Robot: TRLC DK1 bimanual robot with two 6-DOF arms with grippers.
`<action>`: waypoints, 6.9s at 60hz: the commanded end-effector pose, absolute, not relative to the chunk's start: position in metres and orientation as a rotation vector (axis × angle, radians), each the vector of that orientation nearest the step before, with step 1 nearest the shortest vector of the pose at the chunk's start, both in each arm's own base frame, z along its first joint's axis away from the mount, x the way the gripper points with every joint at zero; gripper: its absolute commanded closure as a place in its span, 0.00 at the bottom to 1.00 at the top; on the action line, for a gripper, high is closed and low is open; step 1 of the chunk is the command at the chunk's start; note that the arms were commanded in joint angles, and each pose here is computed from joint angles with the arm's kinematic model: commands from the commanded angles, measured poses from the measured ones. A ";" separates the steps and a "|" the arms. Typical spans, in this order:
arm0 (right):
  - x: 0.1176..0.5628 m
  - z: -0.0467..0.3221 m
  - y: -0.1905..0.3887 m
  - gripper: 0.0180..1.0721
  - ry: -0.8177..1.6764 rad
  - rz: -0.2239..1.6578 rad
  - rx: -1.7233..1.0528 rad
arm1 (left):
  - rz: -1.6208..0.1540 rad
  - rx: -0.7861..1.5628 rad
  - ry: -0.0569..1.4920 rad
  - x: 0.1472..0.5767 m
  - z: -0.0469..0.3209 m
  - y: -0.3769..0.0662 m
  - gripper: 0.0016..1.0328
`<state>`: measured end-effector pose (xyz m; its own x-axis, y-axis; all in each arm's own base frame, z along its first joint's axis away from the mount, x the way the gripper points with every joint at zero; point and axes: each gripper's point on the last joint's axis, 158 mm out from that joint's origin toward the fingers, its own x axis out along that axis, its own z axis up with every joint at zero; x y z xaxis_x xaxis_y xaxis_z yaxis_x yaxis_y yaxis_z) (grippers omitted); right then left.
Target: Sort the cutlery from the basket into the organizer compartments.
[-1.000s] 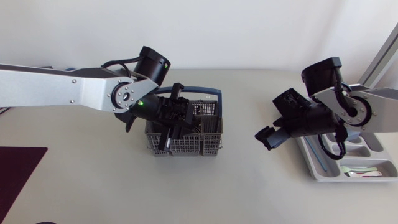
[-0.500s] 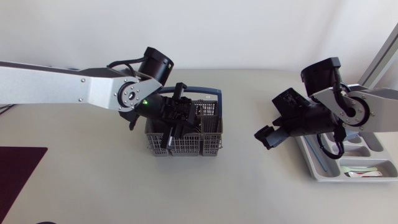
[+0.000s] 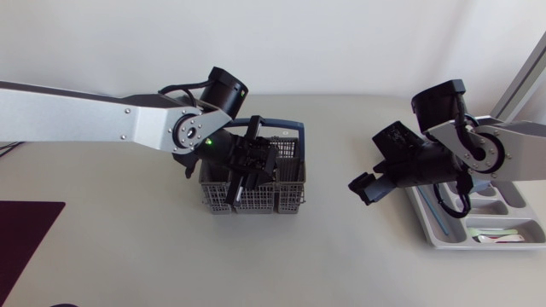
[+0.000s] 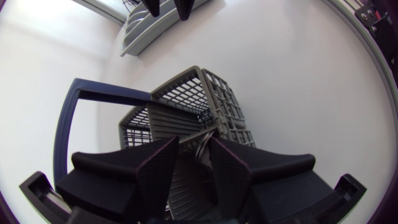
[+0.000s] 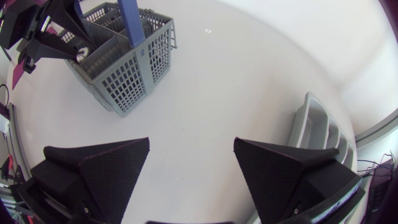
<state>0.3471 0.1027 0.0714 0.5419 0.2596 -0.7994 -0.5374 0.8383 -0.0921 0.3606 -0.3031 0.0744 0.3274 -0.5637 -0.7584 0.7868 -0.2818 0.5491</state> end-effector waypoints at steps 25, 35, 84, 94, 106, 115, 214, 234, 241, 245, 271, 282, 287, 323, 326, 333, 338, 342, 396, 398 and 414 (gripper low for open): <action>0.352 0.070 0.104 0.07 0.878 0.480 -0.342 | -1.374 1.387 0.255 0.361 0.062 -0.299 0.89; 0.353 0.071 0.104 0.07 0.875 0.479 -0.341 | -1.401 1.415 0.255 0.356 0.055 -0.301 0.89; 0.349 0.069 0.105 0.07 0.880 0.482 -0.337 | -1.381 1.353 0.282 0.362 0.069 -0.280 0.97; 0.349 0.071 0.110 0.07 0.875 0.492 -0.336 | -1.309 1.227 0.232 0.367 0.088 -0.266 0.97; 0.349 0.076 0.120 0.07 0.862 0.503 -0.335 | -1.201 1.091 0.146 0.377 0.120 -0.263 0.97; 0.347 0.077 0.125 0.07 0.861 0.512 -0.332 | -1.140 1.011 0.095 0.376 0.135 -0.261 0.97; 0.316 0.221 0.228 0.14 0.144 0.482 -0.503 | -0.719 0.064 0.202 0.378 0.299 -0.298 0.97; 0.342 0.218 0.246 0.24 0.081 0.425 -0.541 | -0.730 -0.016 0.269 0.376 0.282 -0.313 0.97; 0.349 0.221 0.249 0.28 0.078 0.405 -0.544 | -0.731 -0.014 0.279 0.375 0.276 -0.318 0.97; 0.354 0.224 0.250 0.35 0.073 0.382 -0.544 | -0.723 -0.011 0.288 0.375 0.271 -0.320 0.97; 0.372 0.231 0.251 0.68 0.077 0.307 -0.553 | -0.685 0.012 0.290 0.375 0.259 -0.315 0.97; 0.374 0.233 0.254 0.81 0.078 0.308 -0.556 | -0.689 0.012 0.287 0.373 0.261 -0.316 0.97; 0.375 0.235 0.255 0.88 0.077 0.307 -0.556 | -0.691 0.014 0.289 0.372 0.260 -0.316 0.97; 0.365 0.220 0.256 0.93 0.111 0.351 -0.584 | -0.724 0.024 0.244 0.358 0.277 -0.322 0.72; 0.364 0.218 0.255 0.93 0.116 0.355 -0.585 | -0.725 0.025 0.238 0.357 0.279 -0.320 0.67; 0.359 0.214 0.252 0.93 0.126 0.368 -0.591 | -0.723 0.025 0.205 0.354 0.293 -0.315 0.62; 0.354 0.214 0.250 0.93 0.132 0.389 -0.592 | -0.718 0.033 0.178 0.353 0.302 -0.310 0.59; 0.351 0.211 0.246 0.93 0.146 0.407 -0.595 | -0.704 0.053 0.152 0.353 0.310 -0.305 0.58; 0.310 0.151 0.061 0.93 0.459 0.673 -0.563 | -0.427 0.378 0.338 0.384 0.262 -0.211 0.39; 0.306 0.147 0.055 0.93 0.471 0.685 -0.575 | -0.417 0.381 0.351 0.385 0.259 -0.206 0.37; 0.279 0.097 -0.008 0.92 0.600 0.778 -0.658 | -0.365 0.388 0.412 0.381 0.250 -0.174 0.28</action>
<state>0.2847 0.0051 0.1105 0.6048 0.4260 -0.6729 -0.7399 0.6131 -0.2769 0.3849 -0.1845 0.2550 0.8550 -0.2801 -0.4364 0.4219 0.8650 0.2715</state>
